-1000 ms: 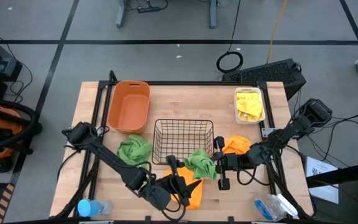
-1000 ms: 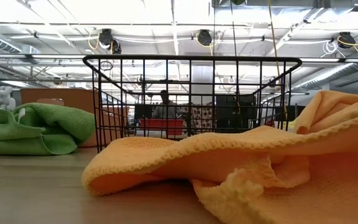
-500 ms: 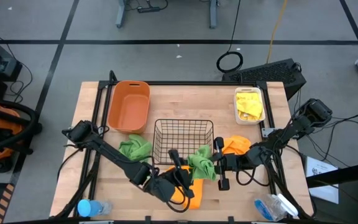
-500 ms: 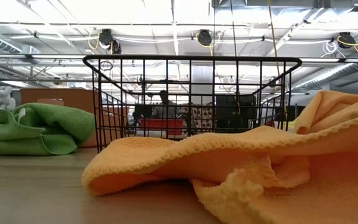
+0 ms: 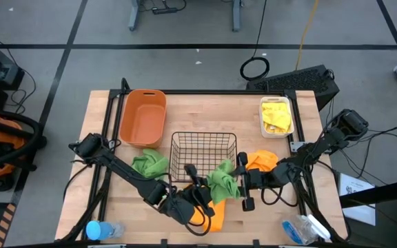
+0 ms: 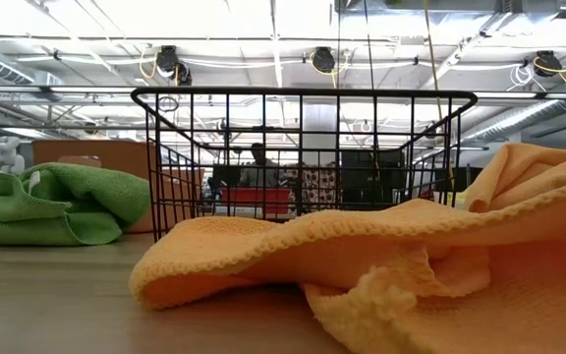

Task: Sort microfiber towel by color & place in baskets
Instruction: Put the right green microfiber towel into the orange bin

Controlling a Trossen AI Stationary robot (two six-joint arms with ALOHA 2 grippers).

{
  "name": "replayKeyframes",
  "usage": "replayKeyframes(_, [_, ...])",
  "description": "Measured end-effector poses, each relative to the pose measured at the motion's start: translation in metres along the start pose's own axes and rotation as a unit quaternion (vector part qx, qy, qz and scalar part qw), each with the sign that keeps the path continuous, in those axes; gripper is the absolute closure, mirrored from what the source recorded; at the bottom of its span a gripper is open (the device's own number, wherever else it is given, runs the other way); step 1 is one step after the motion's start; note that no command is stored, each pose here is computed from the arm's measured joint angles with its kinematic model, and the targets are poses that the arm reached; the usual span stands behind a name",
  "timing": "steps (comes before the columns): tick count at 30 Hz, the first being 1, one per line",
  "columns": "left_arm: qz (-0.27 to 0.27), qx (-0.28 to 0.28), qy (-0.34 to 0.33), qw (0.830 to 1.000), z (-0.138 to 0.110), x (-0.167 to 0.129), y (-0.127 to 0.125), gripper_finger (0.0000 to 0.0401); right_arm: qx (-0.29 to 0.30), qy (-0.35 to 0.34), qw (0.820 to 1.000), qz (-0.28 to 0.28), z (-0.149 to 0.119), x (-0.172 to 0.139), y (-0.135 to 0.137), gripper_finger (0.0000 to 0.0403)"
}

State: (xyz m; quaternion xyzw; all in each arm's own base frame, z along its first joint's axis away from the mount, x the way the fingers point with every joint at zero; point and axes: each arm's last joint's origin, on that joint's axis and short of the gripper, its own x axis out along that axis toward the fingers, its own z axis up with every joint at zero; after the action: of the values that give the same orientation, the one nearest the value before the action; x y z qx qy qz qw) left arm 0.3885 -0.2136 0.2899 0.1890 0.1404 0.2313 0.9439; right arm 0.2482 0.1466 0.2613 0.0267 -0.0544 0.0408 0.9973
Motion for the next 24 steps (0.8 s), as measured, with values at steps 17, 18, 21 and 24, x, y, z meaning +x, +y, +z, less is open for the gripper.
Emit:
replayKeyframes(17, [0.014,-0.03,0.12,0.992,0.013,-0.068,0.127,0.0379,-0.034,0.017,0.993,-0.109,-0.002,-0.01,0.009,0.0104])
replayKeyframes(18, [0.023,-0.041,0.136,0.99,0.01,-0.073,0.138,0.0379,-0.034,0.016,0.993,-0.108,-0.002,-0.01,0.009,0.0101])
replayKeyframes(21, [0.067,-0.069,0.183,0.978,-0.003,-0.087,0.171,0.0379,-0.034,0.017,0.993,-0.109,-0.002,-0.01,0.009,0.0099])
replayKeyframes(24, [0.122,-0.09,0.215,0.965,-0.018,-0.098,0.197,0.0379,-0.034,0.016,0.993,-0.109,-0.002,-0.01,0.009,0.01])
